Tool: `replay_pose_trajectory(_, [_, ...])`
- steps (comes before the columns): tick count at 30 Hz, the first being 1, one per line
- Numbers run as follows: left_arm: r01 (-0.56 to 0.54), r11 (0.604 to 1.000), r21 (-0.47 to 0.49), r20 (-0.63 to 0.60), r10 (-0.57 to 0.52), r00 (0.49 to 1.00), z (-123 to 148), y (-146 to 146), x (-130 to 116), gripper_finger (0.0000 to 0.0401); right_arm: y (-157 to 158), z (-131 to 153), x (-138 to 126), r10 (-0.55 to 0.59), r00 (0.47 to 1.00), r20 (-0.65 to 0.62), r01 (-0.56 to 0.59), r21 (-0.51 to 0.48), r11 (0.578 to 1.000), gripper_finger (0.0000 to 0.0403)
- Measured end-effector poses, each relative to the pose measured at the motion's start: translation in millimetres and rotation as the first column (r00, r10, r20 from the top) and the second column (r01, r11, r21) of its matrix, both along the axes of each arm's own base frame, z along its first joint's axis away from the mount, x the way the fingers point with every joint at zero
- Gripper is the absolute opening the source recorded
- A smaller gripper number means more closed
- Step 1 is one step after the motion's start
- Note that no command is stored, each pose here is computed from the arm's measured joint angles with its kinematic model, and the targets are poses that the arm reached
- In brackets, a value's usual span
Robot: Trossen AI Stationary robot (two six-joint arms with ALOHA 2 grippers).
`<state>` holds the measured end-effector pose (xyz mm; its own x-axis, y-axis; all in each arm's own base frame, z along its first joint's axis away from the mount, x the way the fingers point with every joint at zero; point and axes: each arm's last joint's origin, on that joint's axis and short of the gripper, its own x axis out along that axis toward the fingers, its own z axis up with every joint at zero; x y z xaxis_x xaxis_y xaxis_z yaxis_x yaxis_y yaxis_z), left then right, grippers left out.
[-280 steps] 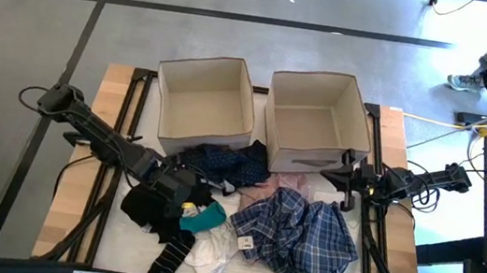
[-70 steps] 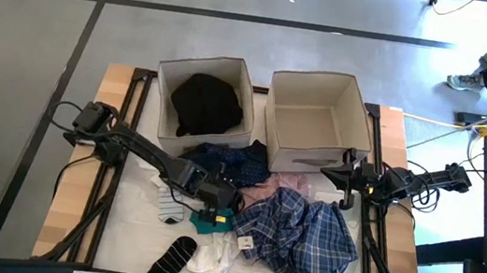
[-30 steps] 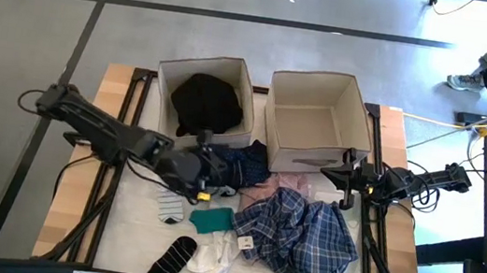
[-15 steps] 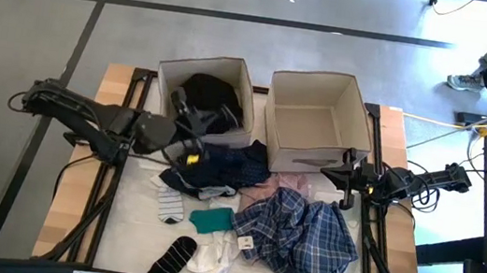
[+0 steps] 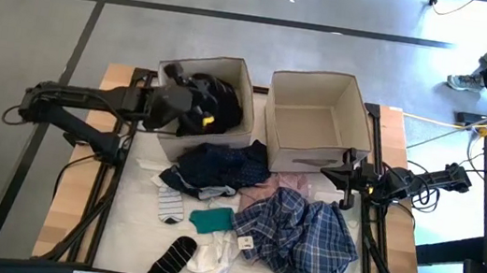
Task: Sort clothes
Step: Put the black sock into the left laundry organizer
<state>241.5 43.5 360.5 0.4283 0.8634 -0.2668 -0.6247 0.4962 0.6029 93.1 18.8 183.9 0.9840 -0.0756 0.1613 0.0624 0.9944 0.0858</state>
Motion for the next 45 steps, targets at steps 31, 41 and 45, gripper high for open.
replay_pose_trajectory(31, [-0.156,0.977,-0.143,-0.067,0.148,0.987,-27,40,-17,0.0111,0,0,0,0.000,1.000,-0.001,0.000,-0.001,1.000,0.0012])
replay_pose_trajectory(41, [0.028,0.987,-0.159,0.011,-0.027,1.000,-17,-5,-5,0.0129,0,0,0,-0.001,1.000,-0.001,0.001,-0.003,1.000,0.0012])
replay_pose_trajectory(45, [0.143,0.974,-0.174,0.057,-0.135,0.989,-14,-34,-1,0.0129,0,0,0,-0.001,1.000,-0.001,0.001,-0.003,1.000,0.0012])
